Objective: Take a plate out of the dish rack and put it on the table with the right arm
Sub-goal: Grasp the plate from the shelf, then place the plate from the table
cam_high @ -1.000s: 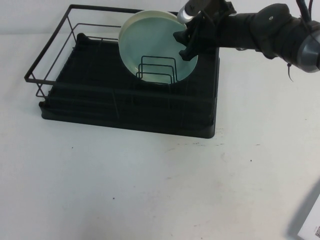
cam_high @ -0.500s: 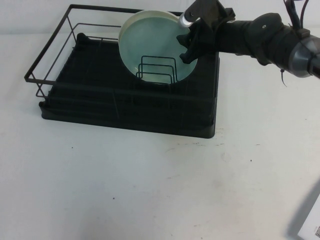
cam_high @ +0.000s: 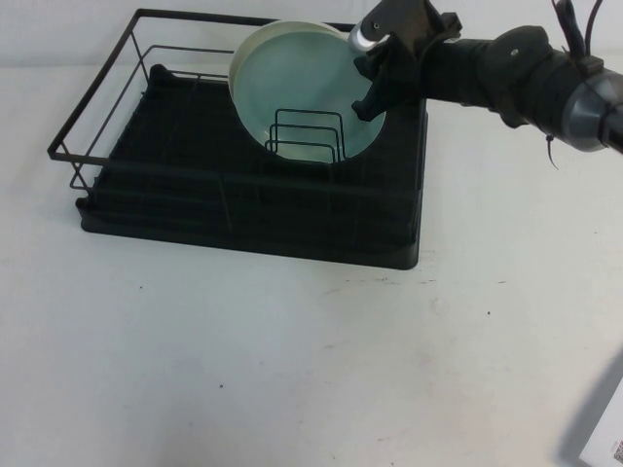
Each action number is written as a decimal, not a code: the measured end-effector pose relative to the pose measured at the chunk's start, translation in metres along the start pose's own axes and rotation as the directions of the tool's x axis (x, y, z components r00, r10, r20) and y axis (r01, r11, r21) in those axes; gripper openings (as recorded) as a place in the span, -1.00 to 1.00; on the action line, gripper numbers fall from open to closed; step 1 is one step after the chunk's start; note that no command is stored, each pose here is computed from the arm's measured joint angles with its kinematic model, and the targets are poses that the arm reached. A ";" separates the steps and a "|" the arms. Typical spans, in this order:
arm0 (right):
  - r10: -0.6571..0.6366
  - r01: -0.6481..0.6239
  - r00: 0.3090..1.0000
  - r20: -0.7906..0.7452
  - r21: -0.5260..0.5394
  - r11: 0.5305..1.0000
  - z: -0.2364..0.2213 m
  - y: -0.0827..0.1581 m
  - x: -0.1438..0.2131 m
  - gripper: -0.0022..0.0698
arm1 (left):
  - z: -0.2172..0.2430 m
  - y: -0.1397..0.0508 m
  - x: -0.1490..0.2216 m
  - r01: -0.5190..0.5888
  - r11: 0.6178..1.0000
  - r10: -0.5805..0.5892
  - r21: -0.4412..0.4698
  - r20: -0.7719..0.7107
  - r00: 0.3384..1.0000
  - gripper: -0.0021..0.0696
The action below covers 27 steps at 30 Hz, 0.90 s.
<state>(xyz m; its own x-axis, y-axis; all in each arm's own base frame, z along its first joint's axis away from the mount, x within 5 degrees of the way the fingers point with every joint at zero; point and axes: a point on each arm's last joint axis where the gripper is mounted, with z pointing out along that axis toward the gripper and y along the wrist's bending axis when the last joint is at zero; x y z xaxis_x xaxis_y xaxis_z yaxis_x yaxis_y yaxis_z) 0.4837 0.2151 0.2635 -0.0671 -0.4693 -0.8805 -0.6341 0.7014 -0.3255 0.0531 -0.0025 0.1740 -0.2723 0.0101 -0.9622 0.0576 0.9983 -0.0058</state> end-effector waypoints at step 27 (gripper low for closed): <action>0.163 -0.168 0.983 -0.080 -0.071 0.983 -0.143 -0.012 -0.107 -0.88 | 0.000 0.000 0.000 0.000 1.000 0.000 0.000 0.000 1.000 -0.96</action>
<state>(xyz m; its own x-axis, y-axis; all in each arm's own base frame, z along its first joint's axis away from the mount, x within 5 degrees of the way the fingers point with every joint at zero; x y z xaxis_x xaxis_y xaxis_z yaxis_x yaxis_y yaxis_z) 0.3877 0.1803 0.4111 -0.2306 -0.3902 -0.8914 -0.6671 0.7303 -0.1471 0.0531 -0.0025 0.1740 -0.2723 0.0101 -0.9622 0.0576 0.9983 -0.0058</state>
